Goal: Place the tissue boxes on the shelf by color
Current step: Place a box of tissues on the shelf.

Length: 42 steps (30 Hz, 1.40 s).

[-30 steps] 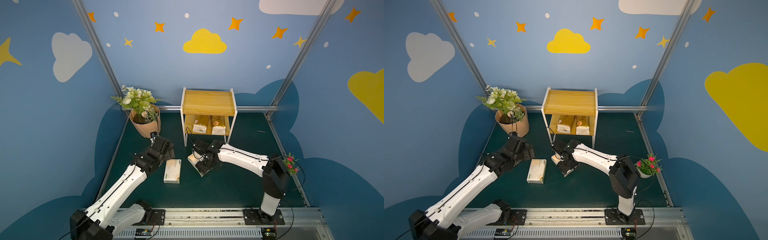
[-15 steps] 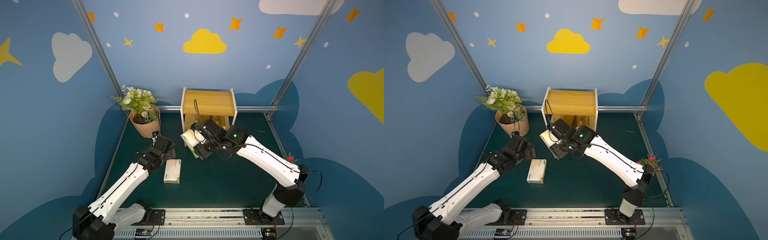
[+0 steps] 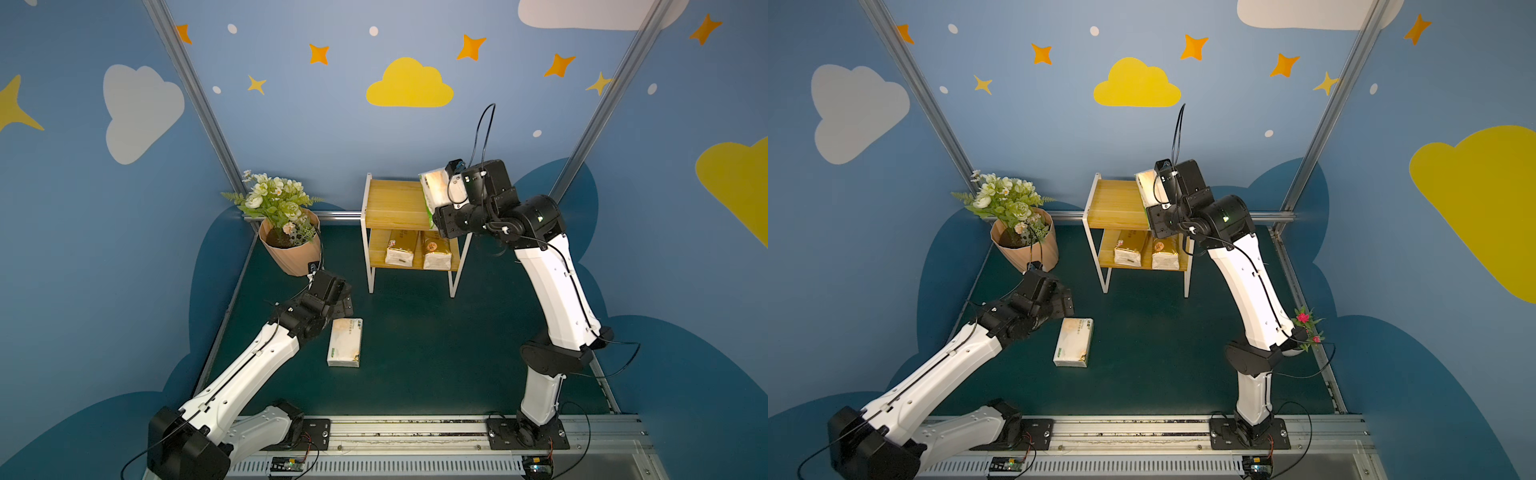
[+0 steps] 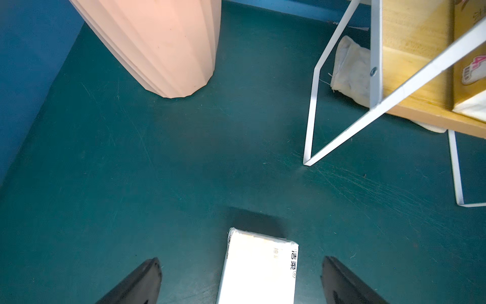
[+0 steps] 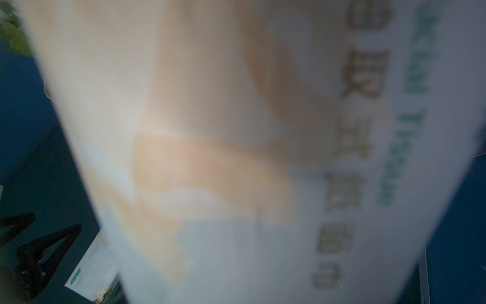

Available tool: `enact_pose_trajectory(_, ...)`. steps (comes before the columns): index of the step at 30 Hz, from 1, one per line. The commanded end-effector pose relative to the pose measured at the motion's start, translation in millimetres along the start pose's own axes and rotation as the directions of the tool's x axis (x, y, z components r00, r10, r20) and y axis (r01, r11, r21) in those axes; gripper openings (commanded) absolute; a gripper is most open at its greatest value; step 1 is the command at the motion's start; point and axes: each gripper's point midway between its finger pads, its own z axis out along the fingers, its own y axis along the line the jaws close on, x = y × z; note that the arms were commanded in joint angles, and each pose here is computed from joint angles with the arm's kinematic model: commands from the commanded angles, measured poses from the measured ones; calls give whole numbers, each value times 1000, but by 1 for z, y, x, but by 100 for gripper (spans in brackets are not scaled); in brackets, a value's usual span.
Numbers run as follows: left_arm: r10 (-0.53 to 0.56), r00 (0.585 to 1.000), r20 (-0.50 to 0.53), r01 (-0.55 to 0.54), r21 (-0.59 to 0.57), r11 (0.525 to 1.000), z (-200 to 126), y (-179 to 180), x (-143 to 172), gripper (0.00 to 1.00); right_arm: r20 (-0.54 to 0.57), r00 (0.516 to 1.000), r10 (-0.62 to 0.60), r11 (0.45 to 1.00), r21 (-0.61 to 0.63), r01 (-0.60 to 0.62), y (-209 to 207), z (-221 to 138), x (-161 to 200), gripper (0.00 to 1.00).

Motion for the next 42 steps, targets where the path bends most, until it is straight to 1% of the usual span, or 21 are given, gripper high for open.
enact_pose_trajectory(1, 5, 1000, 9, -5, 17, 1000, -2, -4, -5, 100, 51, 999, 5, 1000, -29, -4, 7, 2, -13, 60)
enact_pose_trajectory(9, 6, 1000, 12, -6, 18, 1000, -5, -1, -4, 100, 62, 996, 66, 998, -2, -66, -5, 35, -22, 62)
enact_pose_trajectory(14, 7, 1000, 10, -7, 15, 1000, -6, 2, -1, 100, 62, 993, 102, 994, 42, -105, -20, 53, -23, 64)
enact_pose_trajectory(22, 3, 1000, 26, -3, 3, 1000, -11, 7, -3, 100, 28, 992, 127, 987, 94, -129, -36, 70, -13, 73)
enact_pose_trajectory(28, 2, 1000, 20, -2, 2, 1000, -10, 6, -2, 100, 25, 990, 139, 984, 111, -141, -41, 74, -10, 85)
enact_pose_trajectory(34, 7, 1000, 15, -7, 3, 1000, -8, 5, -2, 100, 46, 988, 147, 983, 108, -151, -43, 66, -14, 87)
enact_pose_trajectory(41, 11, 1000, 6, -11, 14, 1000, -5, 1, -1, 100, 78, 984, 157, 981, 100, -165, -42, 50, -18, 94)
enact_pose_trajectory(42, 8, 1000, 4, -8, 13, 1000, -5, 1, -1, 100, 84, 984, 156, 982, 93, -164, -42, 47, -20, 98)
